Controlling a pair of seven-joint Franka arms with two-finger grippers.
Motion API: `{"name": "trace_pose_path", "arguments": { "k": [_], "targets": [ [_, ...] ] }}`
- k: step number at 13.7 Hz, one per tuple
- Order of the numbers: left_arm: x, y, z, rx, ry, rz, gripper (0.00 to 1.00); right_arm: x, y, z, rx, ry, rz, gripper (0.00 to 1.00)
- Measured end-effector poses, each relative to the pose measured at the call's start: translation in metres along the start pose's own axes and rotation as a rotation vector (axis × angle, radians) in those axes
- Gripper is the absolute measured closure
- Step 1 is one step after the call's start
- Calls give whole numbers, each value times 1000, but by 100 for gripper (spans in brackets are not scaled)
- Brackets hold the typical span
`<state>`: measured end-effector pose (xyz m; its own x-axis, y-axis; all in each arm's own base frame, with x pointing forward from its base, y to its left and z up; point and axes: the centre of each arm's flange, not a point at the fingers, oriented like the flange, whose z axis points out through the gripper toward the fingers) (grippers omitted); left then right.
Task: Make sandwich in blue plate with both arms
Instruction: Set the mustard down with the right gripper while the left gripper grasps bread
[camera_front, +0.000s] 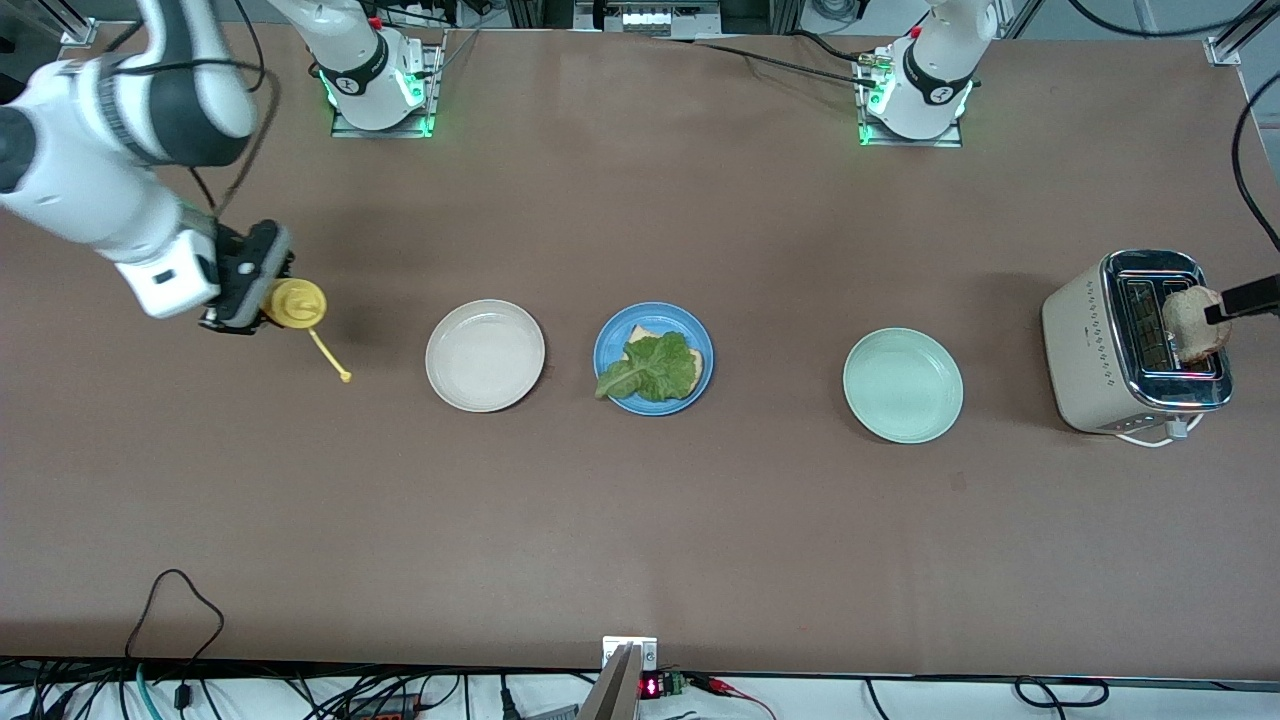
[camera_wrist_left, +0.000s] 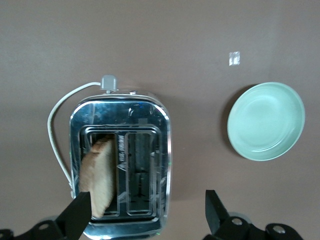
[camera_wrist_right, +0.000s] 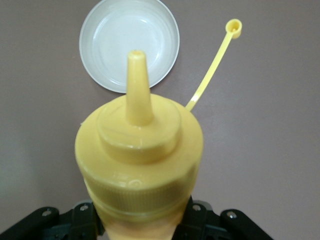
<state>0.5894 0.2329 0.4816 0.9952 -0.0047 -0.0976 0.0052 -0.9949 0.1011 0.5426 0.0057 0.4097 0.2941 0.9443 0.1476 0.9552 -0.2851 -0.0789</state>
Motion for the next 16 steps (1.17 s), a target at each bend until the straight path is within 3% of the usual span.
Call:
{"name": "trace_pose_path", "arguments": {
  "k": [2, 5, 11, 14, 15, 16],
  "targets": [
    [5, -23, 26, -18, -33, 42, 0, -42, 8, 8, 25, 90, -59, 46],
    [5, -49, 53, 17, -99, 88, 0, -96, 20, 34, 43, 230, -141, 46],
    [2, -77, 84, 14, -137, 75, 4, -183, 32, 126, 47, 517, -231, 46],
    [-2, -86, 113, -29, -207, 62, 21, -197, 37, 159, 64, 582, -233, 46],
    [-3, -86, 117, -38, -222, 61, 32, -200, 38, 163, 68, 594, -228, 46],
    [-5, -84, 118, -47, -239, 59, 32, -206, 38, 169, 75, 609, -222, 46]
  ]
}}
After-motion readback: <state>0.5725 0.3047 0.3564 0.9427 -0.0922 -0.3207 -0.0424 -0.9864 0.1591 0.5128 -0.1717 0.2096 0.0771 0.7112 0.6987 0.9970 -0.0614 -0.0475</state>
